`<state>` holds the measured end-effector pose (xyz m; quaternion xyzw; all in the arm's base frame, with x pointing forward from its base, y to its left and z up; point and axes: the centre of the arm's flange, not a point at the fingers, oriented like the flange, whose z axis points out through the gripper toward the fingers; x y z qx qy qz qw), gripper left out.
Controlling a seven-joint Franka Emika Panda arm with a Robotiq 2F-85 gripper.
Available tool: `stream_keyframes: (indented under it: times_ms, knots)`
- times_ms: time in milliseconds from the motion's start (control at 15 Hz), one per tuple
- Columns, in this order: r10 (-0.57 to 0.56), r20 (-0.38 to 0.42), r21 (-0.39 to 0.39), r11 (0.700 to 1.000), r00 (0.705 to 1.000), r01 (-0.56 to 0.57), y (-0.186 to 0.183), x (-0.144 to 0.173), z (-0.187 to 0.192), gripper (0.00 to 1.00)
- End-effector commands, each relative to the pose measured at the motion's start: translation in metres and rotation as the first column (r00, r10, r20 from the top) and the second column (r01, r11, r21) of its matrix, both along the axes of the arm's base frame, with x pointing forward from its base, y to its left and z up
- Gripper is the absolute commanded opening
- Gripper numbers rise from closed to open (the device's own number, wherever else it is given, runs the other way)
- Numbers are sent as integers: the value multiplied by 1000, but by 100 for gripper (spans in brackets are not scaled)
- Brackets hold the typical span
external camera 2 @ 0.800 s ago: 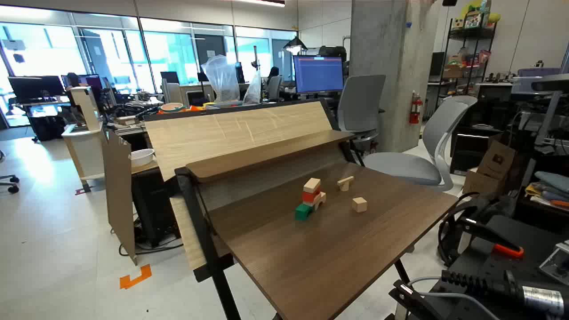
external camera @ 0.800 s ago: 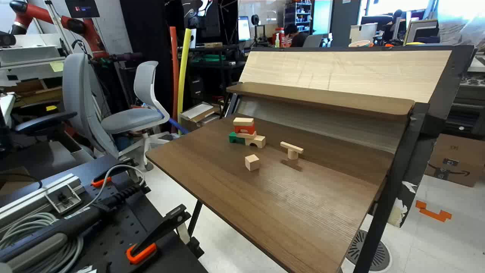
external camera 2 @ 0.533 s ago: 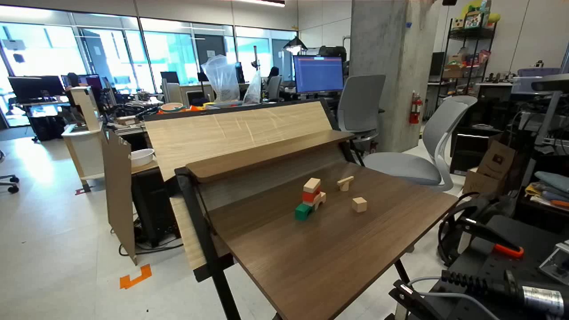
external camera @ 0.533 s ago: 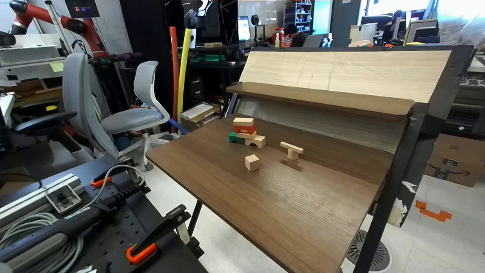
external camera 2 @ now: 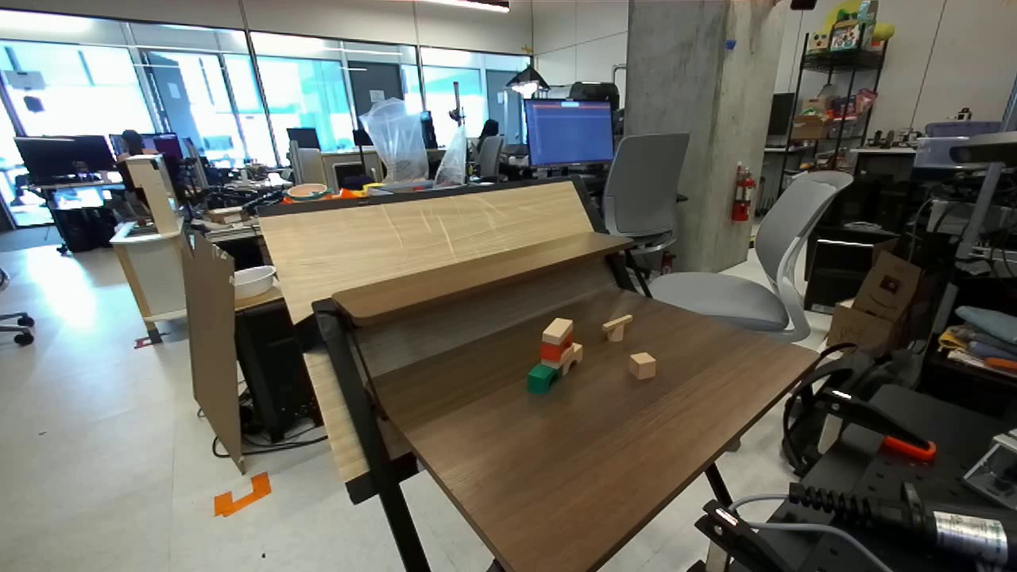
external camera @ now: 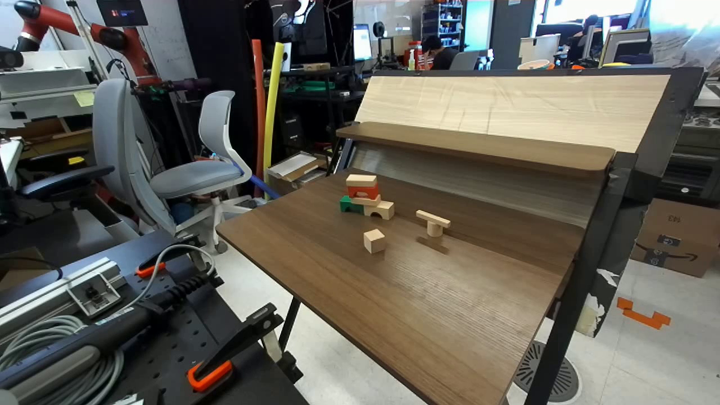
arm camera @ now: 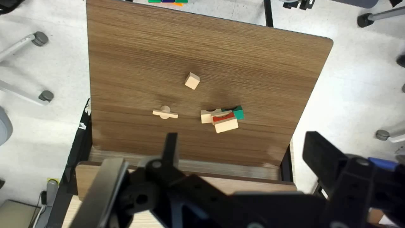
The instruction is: Put the wooden block on the right side of the table on top of the stacked blocks
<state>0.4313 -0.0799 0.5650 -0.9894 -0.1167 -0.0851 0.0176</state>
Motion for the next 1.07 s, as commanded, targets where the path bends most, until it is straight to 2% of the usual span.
stream_keyframes:
  times_ms: [0, 533, 733, 1000]
  knots:
    - [0, 0, 0, 1000, 1000, 0, 0, 0, 0, 100]
    - [2, -7, 2, 1000, 1000, -2, 4, 1, -6, 100]
    - [-116, 38, -3, 993, 993, 116, 21, 29, -48, 100]
    - [-205, -9, -68, 977, 979, 204, 33, 74, -122, 100]
